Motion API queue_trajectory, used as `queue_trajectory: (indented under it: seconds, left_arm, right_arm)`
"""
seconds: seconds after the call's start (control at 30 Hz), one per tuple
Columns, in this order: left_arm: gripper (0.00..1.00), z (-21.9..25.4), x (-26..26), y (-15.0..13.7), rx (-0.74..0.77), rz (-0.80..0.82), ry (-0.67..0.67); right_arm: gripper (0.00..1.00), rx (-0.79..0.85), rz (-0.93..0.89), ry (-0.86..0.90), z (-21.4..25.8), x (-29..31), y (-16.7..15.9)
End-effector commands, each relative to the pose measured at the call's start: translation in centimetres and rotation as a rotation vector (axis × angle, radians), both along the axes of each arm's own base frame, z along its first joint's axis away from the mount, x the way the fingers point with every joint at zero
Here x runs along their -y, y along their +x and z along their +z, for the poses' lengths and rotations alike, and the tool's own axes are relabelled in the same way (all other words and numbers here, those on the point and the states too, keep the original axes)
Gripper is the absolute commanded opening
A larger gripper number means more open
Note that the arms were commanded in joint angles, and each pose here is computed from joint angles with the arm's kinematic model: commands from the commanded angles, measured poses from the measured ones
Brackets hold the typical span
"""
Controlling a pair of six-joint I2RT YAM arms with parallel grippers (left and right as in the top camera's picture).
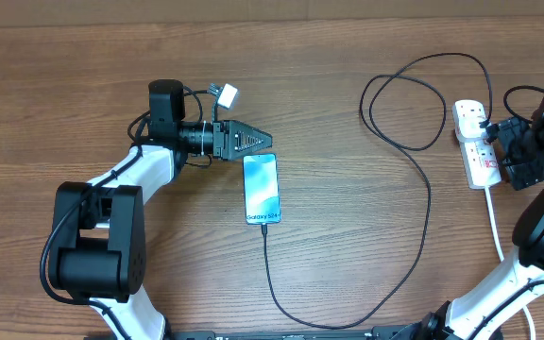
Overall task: Plug charger to phone and switch on socket
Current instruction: 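Press the orange switch beside the charger with the right gripper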
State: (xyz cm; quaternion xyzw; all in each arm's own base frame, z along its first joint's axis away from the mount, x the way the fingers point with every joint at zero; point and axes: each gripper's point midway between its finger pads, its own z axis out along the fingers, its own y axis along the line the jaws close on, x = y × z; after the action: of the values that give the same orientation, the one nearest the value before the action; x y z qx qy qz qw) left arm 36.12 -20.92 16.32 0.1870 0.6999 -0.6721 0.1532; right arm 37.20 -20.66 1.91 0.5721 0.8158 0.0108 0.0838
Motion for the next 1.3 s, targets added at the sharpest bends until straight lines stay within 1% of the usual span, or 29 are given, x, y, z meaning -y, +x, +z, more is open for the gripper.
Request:
queue_trajectory:
  seconds: [0.0,0.23,0.47,0.6,0.7,0.87,0.97,1.07,1.17,1.27]
  left_arm:
    - [1.00,0.9,-0.1,0.0,0.046,-0.014,-0.015]
    - [1.00,0.9,-0.1,0.0,0.046,-0.014,-0.015]
    - [1.00,0.9,-0.1,0.0,0.047,-0.013,-0.014]
    - [0.99,0.4,-0.1,0.6,0.049,0.024,0.014]
    - [1.00,-0.8,-0.2,2.3,0.056,0.119,0.087]
    - [1.00,-3.8,-1.9,6.6,0.075,0.374,0.281]
    - [1.00,-5.5,-3.9,9.1,0.086,0.539,0.407]
    - [1.00,-6.9,-6.5,11.3,0.098,0.713,0.539]
    - [1.00,-7.8,-9.2,12.8,0.108,0.862,0.653]
    - [1.00,-8.2,-11.2,13.6,0.113,0.962,0.730]
  right_arm:
    - [1.00,0.020,0.156,0.138,-1.0,-5.9,1.6]
    - [1.00,-0.005,0.204,0.095,-1.1,-7.2,2.0]
    - [1.00,-0.009,0.214,0.096,-1.1,-7.7,2.1]
    - [1.00,-0.009,0.214,0.096,-1.1,-7.7,2.1]
    - [1.00,-0.011,0.214,0.092,-1.1,-7.6,2.1]
    - [1.00,-0.033,0.211,0.072,-1.2,-7.2,1.7]
    - [1.00,-0.056,0.259,0.077,-1.2,-7.4,1.1]
    - [1.00,-0.078,0.353,0.081,-1.3,-7.7,0.5]
    - [1.00,-0.089,0.370,0.084,-1.3,-7.7,0.2]
    - [1.00,-0.097,0.386,0.087,-1.1,-7.7,-0.1]
